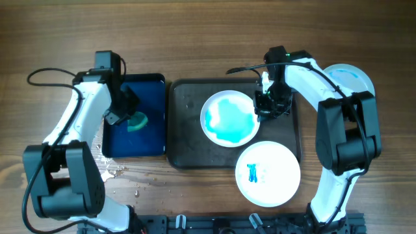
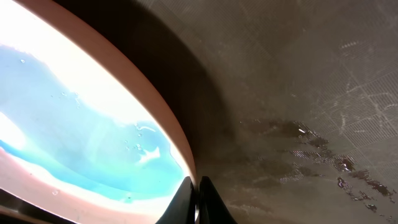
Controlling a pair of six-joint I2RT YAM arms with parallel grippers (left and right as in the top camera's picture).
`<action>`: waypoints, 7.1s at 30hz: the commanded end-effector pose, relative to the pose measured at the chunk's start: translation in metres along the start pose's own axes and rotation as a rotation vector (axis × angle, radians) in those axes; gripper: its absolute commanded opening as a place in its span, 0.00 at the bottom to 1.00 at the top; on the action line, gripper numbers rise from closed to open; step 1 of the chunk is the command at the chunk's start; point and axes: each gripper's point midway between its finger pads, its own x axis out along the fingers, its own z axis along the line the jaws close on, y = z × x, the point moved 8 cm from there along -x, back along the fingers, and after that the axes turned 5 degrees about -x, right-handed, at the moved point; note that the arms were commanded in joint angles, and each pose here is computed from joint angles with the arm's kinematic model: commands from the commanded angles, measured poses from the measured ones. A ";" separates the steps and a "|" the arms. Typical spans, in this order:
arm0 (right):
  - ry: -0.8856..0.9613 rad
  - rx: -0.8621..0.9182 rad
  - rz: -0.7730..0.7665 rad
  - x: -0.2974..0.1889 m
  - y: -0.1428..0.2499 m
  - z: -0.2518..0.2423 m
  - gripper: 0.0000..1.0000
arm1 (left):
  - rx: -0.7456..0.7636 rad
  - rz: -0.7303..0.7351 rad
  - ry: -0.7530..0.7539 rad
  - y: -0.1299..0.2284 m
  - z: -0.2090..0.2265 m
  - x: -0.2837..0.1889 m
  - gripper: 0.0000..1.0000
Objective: Clean dirty plates on tray and stack at the side
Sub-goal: 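Return the sponge with the left gripper to the blue tray, then lift the plate with the right gripper and rinse it over the blue tray, then stack the rinsed plate on the cleaned plate at the right, then move the right gripper to the last plate and drag it to tray center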
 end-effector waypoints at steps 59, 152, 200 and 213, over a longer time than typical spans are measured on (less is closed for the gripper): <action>-0.039 0.101 -0.097 0.030 -0.024 0.019 0.05 | 0.007 -0.207 0.220 0.014 0.015 -0.102 1.00; 1.100 -1.281 -1.019 -0.083 0.078 0.388 0.04 | -0.409 -0.125 0.162 -0.065 0.116 -0.062 1.00; -0.139 0.551 -0.388 -0.142 -0.004 -0.232 0.39 | -0.363 -0.113 0.170 -0.060 0.102 -0.060 1.00; 0.099 -0.043 -0.591 -0.219 0.049 0.020 0.62 | -0.363 -0.114 0.170 -0.061 0.102 -0.060 1.00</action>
